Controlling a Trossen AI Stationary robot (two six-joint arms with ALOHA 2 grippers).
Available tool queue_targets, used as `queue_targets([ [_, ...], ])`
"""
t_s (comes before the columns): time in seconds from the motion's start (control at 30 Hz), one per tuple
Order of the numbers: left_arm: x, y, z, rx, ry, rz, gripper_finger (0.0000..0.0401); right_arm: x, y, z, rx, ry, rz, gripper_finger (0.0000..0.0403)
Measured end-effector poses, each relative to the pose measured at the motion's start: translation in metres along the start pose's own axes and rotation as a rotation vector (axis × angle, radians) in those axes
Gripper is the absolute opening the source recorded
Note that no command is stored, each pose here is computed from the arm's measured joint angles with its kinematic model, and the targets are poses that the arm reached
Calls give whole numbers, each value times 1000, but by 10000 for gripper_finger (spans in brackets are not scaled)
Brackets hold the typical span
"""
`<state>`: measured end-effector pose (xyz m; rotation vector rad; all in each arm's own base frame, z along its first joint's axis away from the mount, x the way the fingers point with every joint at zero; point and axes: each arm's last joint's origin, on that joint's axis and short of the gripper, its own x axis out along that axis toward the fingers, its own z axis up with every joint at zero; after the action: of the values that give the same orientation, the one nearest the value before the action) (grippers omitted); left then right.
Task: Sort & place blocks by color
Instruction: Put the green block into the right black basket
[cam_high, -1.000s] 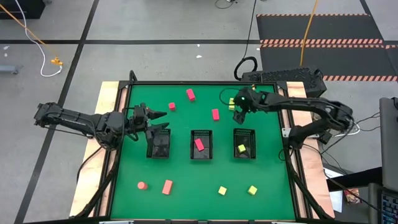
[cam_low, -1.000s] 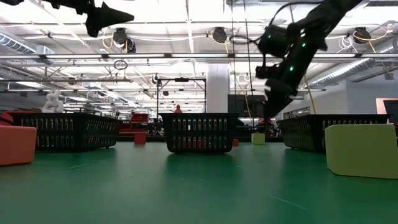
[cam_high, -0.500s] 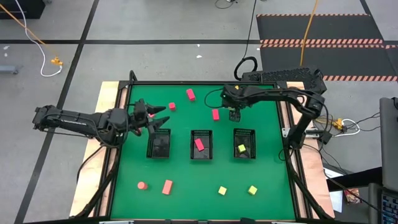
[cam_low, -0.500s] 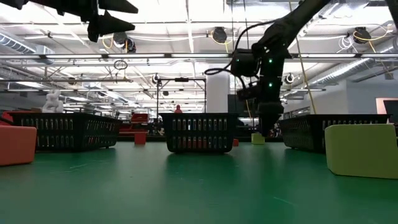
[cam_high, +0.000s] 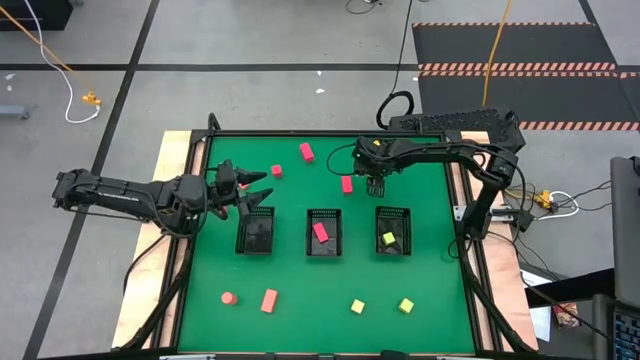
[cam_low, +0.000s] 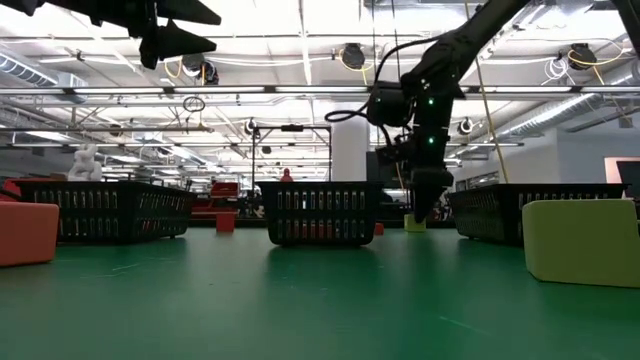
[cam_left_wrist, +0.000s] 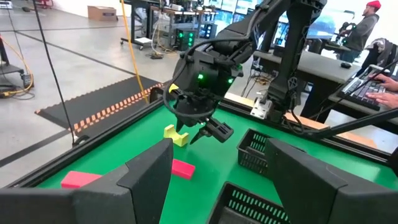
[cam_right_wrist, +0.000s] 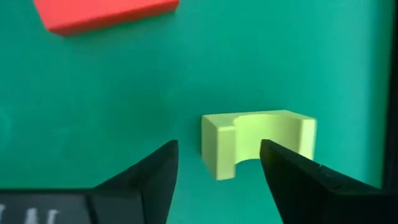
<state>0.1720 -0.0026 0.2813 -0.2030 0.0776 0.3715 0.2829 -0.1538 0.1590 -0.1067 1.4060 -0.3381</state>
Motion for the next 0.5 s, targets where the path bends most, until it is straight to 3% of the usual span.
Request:
queue_targets([
  [0.3, 0, 0, 0, 0, 1, 0, 255, 14, 4, 0, -11, 34, 19, 154],
  [0.5, 0, 0, 0, 0, 1, 0, 255, 13, 3, 2, -15, 15, 14, 36],
])
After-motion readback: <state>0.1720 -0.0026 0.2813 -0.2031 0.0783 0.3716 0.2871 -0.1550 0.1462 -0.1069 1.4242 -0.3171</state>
